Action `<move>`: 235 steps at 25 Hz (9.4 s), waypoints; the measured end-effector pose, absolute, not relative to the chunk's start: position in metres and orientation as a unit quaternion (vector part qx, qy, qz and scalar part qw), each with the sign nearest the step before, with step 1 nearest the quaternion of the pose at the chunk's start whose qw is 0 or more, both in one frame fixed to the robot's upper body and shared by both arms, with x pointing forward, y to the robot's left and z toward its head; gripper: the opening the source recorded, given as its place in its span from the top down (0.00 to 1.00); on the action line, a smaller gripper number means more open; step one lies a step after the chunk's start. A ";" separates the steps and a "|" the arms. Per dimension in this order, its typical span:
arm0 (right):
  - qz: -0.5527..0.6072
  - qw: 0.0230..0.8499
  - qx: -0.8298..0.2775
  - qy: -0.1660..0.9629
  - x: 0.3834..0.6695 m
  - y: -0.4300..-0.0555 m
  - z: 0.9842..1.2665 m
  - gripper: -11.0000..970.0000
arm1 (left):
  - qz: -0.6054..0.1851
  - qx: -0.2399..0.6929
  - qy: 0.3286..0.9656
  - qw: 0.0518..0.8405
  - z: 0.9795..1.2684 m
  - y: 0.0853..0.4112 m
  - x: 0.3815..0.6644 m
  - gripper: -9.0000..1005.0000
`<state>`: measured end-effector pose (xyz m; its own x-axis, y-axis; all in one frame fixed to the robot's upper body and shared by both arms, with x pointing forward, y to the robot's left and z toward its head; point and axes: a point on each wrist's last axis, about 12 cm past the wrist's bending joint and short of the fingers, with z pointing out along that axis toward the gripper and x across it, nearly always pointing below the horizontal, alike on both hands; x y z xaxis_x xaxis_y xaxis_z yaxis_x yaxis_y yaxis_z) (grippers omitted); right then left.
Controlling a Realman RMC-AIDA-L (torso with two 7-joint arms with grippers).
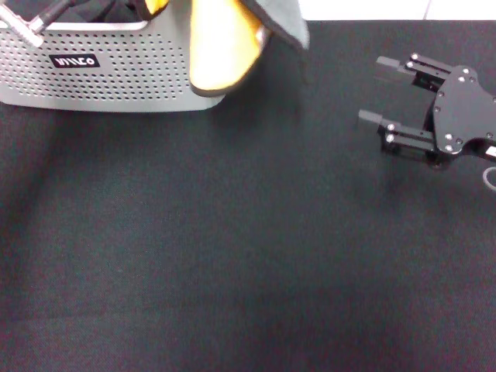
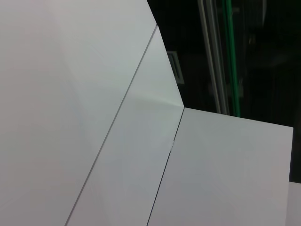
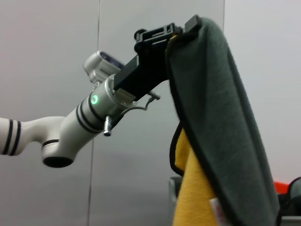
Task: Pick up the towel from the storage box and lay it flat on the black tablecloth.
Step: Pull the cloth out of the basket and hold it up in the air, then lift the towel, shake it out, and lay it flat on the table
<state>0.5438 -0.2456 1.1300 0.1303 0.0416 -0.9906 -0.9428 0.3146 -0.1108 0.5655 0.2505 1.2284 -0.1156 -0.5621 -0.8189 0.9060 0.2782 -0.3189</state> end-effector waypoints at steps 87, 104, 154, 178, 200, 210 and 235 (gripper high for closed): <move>0.182 0.733 -0.434 0.491 0.549 -0.206 1.091 0.53 | -0.591 0.164 0.451 0.649 1.216 0.245 0.554 0.94; 0.211 0.732 -0.454 0.463 0.537 -0.196 1.091 0.68 | -0.586 0.151 0.448 0.658 1.213 0.251 0.553 0.94; 0.150 0.736 -0.460 0.473 0.556 -0.195 1.090 0.39 | -0.602 0.142 0.441 0.650 1.210 0.242 0.558 0.93; 0.148 0.746 -0.442 0.475 0.557 -0.198 1.093 0.86 | -0.600 0.136 0.445 0.651 1.207 0.246 0.556 0.93; 0.207 0.746 -0.420 0.474 0.551 -0.196 1.123 0.98 | -0.564 0.031 0.519 0.641 1.133 0.289 0.535 0.93; 0.196 0.734 -0.448 0.471 0.553 -0.202 1.181 0.98 | -0.470 0.033 0.574 0.670 1.084 0.289 0.514 0.93; 0.082 0.763 -0.469 0.438 0.554 -0.202 1.317 0.98 | -0.425 0.165 0.624 0.634 1.037 0.247 0.477 0.32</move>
